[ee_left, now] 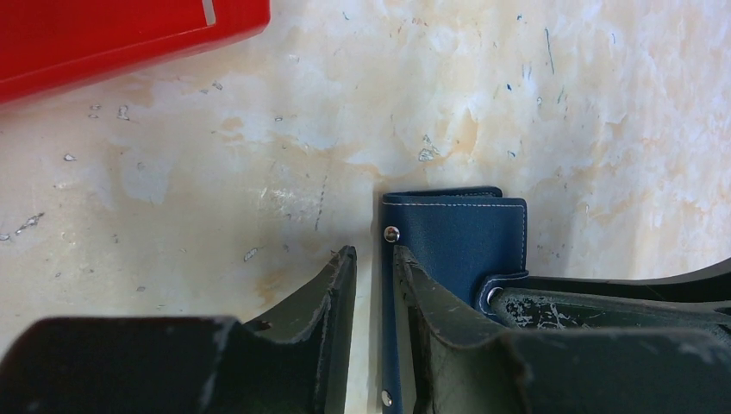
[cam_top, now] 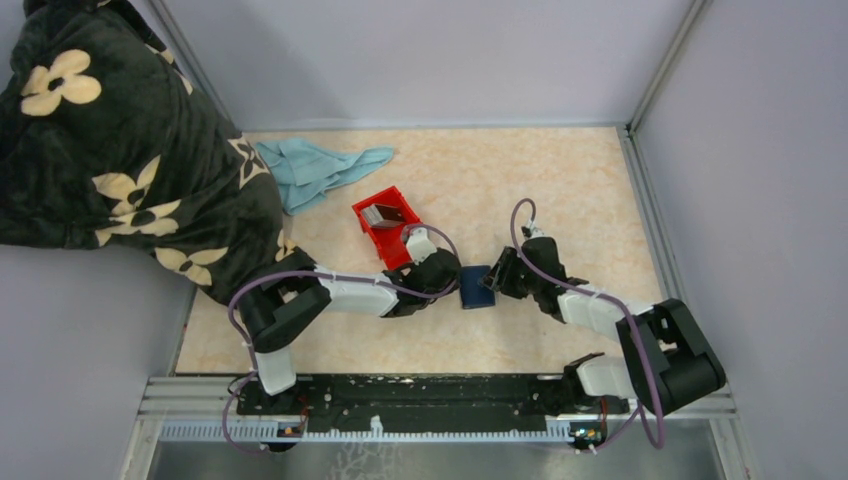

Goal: Put the credit cards into the card holder
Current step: Close the card holder at the center of the board.

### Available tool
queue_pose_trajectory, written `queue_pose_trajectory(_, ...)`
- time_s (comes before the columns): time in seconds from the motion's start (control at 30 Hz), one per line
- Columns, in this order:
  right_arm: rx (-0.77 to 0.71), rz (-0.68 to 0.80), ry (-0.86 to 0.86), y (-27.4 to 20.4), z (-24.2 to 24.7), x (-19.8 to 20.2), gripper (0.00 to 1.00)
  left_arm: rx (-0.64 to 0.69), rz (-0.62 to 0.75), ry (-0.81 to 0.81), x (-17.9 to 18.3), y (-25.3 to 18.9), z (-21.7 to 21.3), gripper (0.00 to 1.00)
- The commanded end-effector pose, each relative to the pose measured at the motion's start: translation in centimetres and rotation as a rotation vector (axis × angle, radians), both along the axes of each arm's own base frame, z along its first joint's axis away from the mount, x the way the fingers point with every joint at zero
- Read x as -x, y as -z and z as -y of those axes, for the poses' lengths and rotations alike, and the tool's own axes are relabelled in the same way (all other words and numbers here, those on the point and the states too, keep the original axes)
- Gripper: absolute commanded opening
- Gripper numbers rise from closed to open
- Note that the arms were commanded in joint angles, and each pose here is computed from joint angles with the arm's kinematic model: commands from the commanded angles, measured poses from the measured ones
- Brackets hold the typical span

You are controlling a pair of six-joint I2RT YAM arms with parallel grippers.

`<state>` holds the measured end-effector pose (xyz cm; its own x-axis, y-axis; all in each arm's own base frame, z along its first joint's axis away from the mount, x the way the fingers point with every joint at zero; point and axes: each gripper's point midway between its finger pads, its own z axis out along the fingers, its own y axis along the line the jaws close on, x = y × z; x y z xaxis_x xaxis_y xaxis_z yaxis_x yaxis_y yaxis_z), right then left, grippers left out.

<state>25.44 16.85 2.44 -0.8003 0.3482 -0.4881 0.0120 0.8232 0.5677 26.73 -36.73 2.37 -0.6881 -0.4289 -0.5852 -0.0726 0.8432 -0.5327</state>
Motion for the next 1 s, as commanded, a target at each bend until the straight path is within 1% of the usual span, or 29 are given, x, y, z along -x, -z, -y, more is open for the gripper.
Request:
queue_pose_trajectory(0.0, 0.131, -0.211, -0.001, 4.4, 2.3, 4.9, 0.39, -0.272, -0.169, 0.052, 3.5, 7.1, -5.0, 0.31)
queue_pose_trajectory(0.07, 0.124, -0.206, -0.001, 4.3, 2.2, 5.1, 0.39, -0.276, -0.17, 0.051, 3.5, 7.2, -5.1, 0.31)
queue_pose_trajectory(0.17, 0.071, -0.14, 0.005, 2.4, 1.4, 4.3, 0.4, -0.275, -0.173, 0.05, 3.6, 7.3, -5.1, 0.31)
queue_pose_trajectory(0.23, 0.073, -0.103, 0.027, 1.1, 1.6, 3.4, 0.41, -0.277, -0.177, 0.049, 3.7, 7.5, -5.3, 0.31)
queue_pose_trajectory(0.37, 0.092, -0.079, 0.072, -0.6, 1.9, 2.1, 0.44, -0.274, -0.179, 0.049, 3.8, 7.5, -5.3, 0.31)
queue_pose_trajectory(0.5, 0.093, -0.107, 0.1, -0.2, 1.7, 1.4, 0.44, -0.272, -0.183, 0.052, 3.9, 7.6, -5.3, 0.31)
queue_pose_trajectory(0.6, 0.047, -0.095, 0.119, -0.3, 1.2, 1.0, 0.45, -0.273, -0.182, 0.052, 4.0, 7.6, -5.5, 0.31)
queue_pose_trajectory(0.73, 0.002, -0.068, 0.122, -1.2, 0.5, 0.3, 0.48, -0.277, -0.189, 0.054, 4.2, 7.9, -5.8, 0.31)
queue_pose_trajectory(0.83, -0.005, -0.057, 0.124, -1.7, 0.4, 0.0, 0.49, -0.277, -0.191, 0.055, 4.3, 8.0, -5.8, 0.31)
queue_pose_trajectory(0.97, 0.003, -0.073, 0.13, -1.2, 0.4, -0.1, 0.5, -0.272, -0.192, 0.057, 4.4, 8.0, -5.8, 0.31)
